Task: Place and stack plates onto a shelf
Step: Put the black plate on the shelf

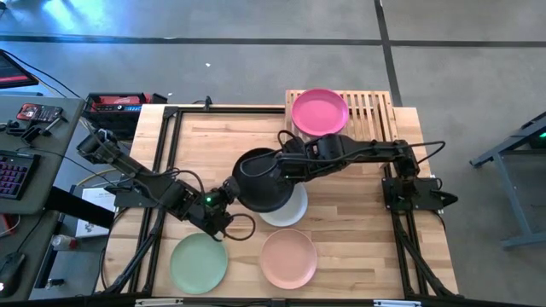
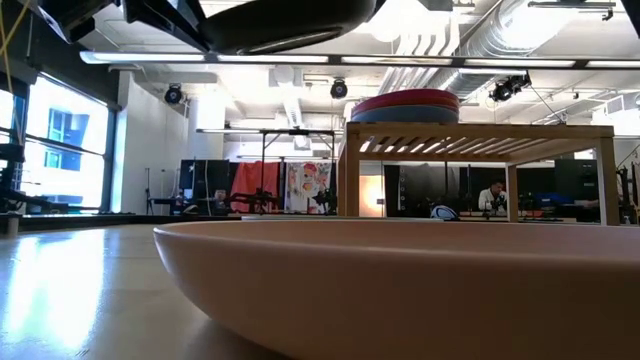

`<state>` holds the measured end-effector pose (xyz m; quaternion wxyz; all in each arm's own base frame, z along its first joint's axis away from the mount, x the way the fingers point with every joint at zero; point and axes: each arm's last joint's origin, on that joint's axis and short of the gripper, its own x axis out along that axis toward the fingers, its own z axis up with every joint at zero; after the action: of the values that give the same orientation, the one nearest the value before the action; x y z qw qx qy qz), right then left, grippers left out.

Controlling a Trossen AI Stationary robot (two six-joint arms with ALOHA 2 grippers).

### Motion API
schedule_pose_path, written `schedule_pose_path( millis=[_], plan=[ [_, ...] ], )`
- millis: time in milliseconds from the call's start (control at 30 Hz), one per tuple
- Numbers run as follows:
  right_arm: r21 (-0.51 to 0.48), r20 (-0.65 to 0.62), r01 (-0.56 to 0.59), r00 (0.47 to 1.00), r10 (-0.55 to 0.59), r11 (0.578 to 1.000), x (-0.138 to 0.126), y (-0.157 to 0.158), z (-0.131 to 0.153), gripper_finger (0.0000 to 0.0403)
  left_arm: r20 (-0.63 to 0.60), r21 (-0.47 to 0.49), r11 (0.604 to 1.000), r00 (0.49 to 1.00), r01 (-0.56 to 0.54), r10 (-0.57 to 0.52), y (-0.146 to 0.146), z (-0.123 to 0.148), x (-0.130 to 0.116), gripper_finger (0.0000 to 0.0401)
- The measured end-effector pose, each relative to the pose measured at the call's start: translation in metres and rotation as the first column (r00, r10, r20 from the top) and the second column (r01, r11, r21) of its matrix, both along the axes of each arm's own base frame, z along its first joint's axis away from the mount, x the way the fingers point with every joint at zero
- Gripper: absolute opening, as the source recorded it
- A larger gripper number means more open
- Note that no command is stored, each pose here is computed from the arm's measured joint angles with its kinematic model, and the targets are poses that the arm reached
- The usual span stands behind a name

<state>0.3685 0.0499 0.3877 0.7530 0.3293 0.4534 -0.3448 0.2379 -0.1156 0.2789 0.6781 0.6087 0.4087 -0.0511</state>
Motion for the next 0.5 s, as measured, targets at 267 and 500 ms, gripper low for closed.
schedule_pose_path(
  millis=[267,500],
  plan=[
    [0.036,0.006,0.025,1.0,-0.025,0.999,0.0,0.0011,-0.0001,0.0,0.018,-0.117,0.992,0.999,-0.043,0.045,-0.0011,-0.001,-0.0001,0.0057],
    [0.041,-0.006,0.046,0.999,-0.046,0.998,-0.0014,0.001,-0.0006,0.0,0.053,-0.201,0.974,0.991,-0.106,0.119,-0.0014,-0.001,0.0,0.0096]
  ],
)
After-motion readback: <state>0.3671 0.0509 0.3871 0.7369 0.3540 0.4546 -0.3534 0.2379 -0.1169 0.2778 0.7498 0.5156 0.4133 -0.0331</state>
